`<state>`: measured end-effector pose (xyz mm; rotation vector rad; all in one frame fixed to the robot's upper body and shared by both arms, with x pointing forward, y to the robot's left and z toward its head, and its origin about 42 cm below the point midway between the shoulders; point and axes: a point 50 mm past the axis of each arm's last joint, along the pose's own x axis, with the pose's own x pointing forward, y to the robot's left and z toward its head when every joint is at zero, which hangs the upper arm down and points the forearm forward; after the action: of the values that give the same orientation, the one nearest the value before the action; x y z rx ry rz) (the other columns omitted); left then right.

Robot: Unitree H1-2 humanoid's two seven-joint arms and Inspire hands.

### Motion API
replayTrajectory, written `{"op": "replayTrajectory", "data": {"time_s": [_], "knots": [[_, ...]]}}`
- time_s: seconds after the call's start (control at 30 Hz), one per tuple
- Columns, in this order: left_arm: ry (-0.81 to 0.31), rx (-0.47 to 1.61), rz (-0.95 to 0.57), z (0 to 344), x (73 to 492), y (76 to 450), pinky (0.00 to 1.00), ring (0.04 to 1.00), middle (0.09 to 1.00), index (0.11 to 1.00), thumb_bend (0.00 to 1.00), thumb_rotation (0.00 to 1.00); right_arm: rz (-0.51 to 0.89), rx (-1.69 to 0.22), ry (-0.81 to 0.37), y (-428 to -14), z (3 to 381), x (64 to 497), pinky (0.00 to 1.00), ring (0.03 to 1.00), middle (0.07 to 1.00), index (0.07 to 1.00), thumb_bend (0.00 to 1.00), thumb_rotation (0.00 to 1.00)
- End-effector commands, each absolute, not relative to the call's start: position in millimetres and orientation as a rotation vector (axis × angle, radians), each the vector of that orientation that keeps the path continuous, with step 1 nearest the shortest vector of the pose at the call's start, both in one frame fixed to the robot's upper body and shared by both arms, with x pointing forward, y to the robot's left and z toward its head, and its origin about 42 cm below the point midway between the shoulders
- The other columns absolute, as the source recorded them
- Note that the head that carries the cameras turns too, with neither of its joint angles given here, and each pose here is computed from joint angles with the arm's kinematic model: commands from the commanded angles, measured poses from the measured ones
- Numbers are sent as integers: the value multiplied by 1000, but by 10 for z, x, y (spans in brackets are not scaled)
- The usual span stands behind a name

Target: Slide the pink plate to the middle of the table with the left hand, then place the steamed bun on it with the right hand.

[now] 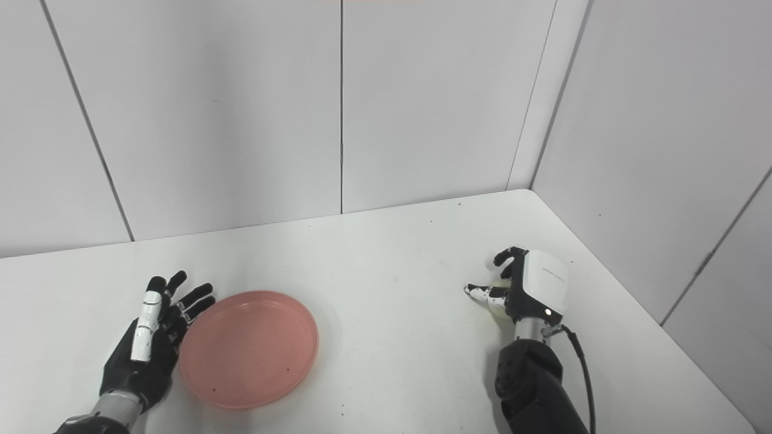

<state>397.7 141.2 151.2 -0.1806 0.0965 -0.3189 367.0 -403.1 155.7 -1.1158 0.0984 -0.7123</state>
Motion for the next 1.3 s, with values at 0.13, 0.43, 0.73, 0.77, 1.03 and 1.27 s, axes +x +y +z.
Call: {"op": "replayTrajectory", "data": {"time_s": [0.13,0.43,0.73,0.77,1.03,1.27], "knots": [[99,-178,-324,1559,3978,1412,860,849,828,952,711,912,-739,-1191,168,-4194,1641,3658,181,232,299,474,507,173],[97,-180,-331,1557,3982,1411,849,841,831,957,708,908,-725,-1184,173,-4198,1628,3661,196,250,318,475,508,171],[103,-176,-328,1550,3979,1407,851,835,821,949,722,906,-719,-1174,162,-4191,1644,3657,213,267,340,479,508,171],[103,-176,-330,1548,3979,1408,851,836,822,950,721,909,-720,-1171,150,-4187,1649,3654,210,263,334,478,509,171],[103,-173,-333,1525,3988,1402,850,837,828,955,715,913,-741,-1153,42,-4054,1911,3637,223,273,330,473,507,173],[106,-172,-332,1527,3989,1344,843,832,826,951,710,906,-717,-1105,-93,-3891,2275,3549,174,221,284,470,507,171]]}}
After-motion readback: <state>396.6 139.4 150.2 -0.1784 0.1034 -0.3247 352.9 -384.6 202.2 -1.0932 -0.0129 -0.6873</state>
